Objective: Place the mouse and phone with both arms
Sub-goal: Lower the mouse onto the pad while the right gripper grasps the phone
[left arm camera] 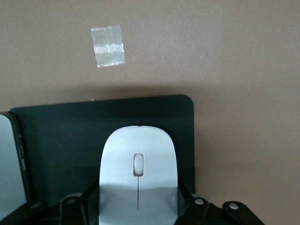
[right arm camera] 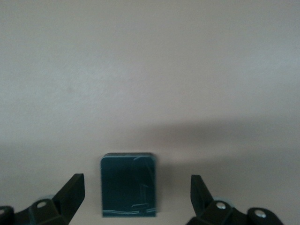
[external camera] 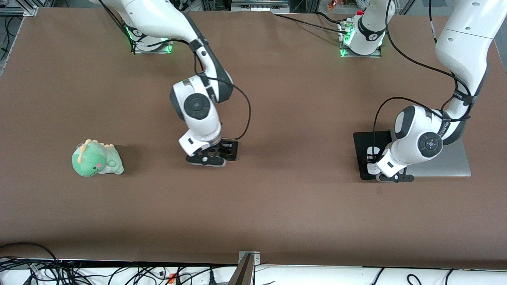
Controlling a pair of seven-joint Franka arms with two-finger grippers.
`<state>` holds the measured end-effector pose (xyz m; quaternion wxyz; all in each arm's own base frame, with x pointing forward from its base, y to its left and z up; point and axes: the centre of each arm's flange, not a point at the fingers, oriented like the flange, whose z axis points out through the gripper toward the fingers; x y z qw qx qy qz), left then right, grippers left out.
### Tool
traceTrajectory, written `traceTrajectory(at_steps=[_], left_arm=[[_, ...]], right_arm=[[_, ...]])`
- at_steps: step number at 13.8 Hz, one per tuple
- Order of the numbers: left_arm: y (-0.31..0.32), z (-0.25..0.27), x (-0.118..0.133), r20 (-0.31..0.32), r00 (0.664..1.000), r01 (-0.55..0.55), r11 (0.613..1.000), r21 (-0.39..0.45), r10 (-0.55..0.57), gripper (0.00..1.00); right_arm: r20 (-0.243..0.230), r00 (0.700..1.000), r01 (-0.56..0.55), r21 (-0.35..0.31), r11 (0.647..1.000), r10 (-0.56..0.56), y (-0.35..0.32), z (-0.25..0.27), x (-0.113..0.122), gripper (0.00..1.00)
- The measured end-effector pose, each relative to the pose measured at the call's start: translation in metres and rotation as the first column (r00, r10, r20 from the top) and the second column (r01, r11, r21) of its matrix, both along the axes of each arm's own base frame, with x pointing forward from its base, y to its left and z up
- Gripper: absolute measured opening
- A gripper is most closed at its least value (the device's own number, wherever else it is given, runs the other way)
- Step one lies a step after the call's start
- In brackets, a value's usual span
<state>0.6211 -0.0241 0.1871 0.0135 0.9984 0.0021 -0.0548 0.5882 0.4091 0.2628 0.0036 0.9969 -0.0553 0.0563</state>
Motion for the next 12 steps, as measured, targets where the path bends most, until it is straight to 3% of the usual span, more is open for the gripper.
traceTrajectory(at_steps=[12], left_arm=[[0.016, -0.003, -0.013, 0.012, 0.999, 0.034, 0.998, 0.044, -0.035, 0.61]], right_arm=[[0.051, 0.999, 0.002, -0.004, 1.0, -0.002, 0.024, -0.081, -0.024, 1.0]])
